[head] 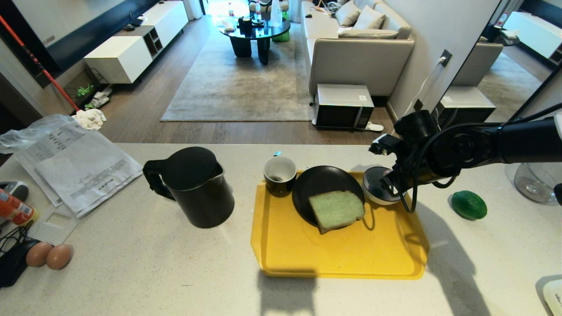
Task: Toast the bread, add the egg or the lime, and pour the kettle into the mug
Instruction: Put the egg in the bowl
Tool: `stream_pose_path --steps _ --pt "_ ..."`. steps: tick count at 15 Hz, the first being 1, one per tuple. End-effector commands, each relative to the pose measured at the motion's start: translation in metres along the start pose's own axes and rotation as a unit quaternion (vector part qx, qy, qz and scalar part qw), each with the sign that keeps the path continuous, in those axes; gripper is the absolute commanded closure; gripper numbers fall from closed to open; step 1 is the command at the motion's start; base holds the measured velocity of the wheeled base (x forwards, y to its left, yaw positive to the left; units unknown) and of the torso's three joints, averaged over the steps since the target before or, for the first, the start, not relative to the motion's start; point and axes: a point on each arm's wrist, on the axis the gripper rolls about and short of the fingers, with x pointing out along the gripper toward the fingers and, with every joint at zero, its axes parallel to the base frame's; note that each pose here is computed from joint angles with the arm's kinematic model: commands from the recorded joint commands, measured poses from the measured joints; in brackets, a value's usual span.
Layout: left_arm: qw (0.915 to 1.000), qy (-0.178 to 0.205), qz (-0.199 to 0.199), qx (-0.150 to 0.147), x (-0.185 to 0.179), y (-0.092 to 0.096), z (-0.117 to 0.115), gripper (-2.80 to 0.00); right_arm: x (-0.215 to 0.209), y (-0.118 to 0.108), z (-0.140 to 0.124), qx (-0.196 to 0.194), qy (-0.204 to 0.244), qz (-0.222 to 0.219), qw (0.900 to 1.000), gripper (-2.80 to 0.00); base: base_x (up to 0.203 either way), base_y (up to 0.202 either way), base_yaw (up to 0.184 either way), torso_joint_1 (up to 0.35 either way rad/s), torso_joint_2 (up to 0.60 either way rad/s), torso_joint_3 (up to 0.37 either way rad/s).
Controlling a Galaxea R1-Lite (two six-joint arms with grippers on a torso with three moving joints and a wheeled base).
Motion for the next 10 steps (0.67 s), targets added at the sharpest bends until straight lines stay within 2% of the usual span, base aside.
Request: stream_pose_path --steps 1,10 --pt "1.0000 0.007 0.000 0.000 0.001 0.000 -0.005 0.00 0.008 0.002 0.000 -0.003 0.007 0.001 1.000 0.00 0.000 0.000 0.000 0.000 0.00 0.000" --pt "1.0000 0.007 0.000 0.000 0.001 0.000 -0.005 0.00 0.025 0.006 0.001 -0.006 0.018 -0.006 1.000 0.00 0.000 0.000 0.000 0.000 0.00 0.000"
